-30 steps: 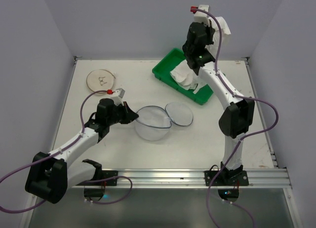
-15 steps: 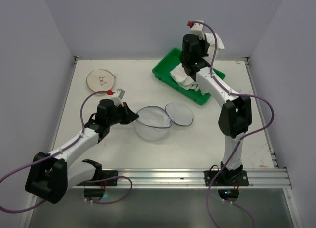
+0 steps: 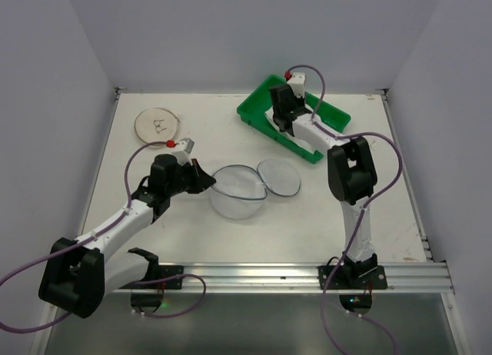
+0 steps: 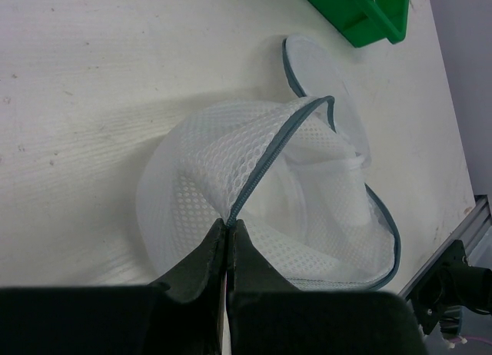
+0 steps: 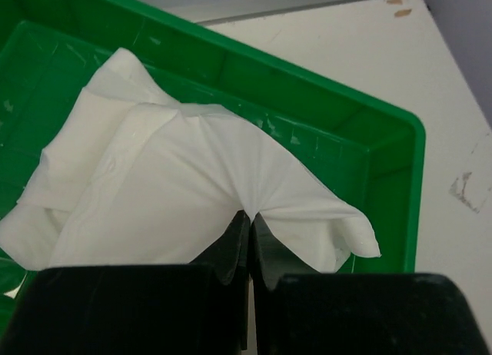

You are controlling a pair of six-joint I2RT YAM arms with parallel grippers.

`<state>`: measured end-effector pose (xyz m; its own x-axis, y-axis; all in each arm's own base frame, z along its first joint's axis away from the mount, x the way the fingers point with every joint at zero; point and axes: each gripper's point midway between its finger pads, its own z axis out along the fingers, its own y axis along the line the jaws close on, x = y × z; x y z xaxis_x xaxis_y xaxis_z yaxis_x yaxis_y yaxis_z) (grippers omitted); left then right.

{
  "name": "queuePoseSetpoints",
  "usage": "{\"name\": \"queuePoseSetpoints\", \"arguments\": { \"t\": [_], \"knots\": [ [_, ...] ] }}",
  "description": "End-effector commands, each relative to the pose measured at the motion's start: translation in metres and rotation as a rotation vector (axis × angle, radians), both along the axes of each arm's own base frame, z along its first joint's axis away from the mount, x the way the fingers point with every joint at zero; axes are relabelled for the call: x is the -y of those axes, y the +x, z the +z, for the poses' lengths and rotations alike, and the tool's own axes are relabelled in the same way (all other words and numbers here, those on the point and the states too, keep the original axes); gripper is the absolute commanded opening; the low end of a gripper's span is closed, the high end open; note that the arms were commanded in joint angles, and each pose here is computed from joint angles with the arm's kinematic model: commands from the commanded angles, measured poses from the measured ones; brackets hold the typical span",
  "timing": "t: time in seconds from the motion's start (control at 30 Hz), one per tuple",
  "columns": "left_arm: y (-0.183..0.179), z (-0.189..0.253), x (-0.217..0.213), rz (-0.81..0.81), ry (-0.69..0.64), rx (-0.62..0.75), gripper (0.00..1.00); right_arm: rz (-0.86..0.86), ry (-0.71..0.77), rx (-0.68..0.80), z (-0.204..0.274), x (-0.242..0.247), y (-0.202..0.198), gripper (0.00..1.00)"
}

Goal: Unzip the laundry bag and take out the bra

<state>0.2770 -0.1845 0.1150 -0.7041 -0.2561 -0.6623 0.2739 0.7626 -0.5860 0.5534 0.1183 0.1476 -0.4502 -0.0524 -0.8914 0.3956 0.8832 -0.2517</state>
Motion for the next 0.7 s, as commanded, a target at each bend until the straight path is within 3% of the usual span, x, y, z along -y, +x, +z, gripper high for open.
{"name": "queuePoseSetpoints", "arguments": {
  "t": [0.0, 0.27, 0.4, 0.5, 0.67],
  "knots": [
    [0.001, 0.012, 0.004, -0.026, -0.015, 0.056, 0.0, -0.037, 0.135, 0.04, -0.004, -0.006, -0.003, 0.0],
    [0.0, 0.012, 0.004, -0.025, -0.016, 0.055, 0.0, -0.067, 0.399, -0.046, -0.065, 0.011, 0.001, 0.01],
    [0.001, 0.013, 0.003, -0.024, -0.016, 0.058, 0.0, 0.029, 0.435, -0.039, -0.065, 0.006, 0.003, 0.29],
    [0.001, 0.01, 0.003, -0.022, -0.013, 0.051, 0.0, 0.122, 0.442, -0.005, -0.045, 0.0, 0.0, 0.39],
    [0.001, 0.01, 0.003, -0.02, -0.013, 0.05, 0.0, 0.228, 0.439, 0.006, -0.003, -0.009, -0.003, 0.47]
  ]
}}
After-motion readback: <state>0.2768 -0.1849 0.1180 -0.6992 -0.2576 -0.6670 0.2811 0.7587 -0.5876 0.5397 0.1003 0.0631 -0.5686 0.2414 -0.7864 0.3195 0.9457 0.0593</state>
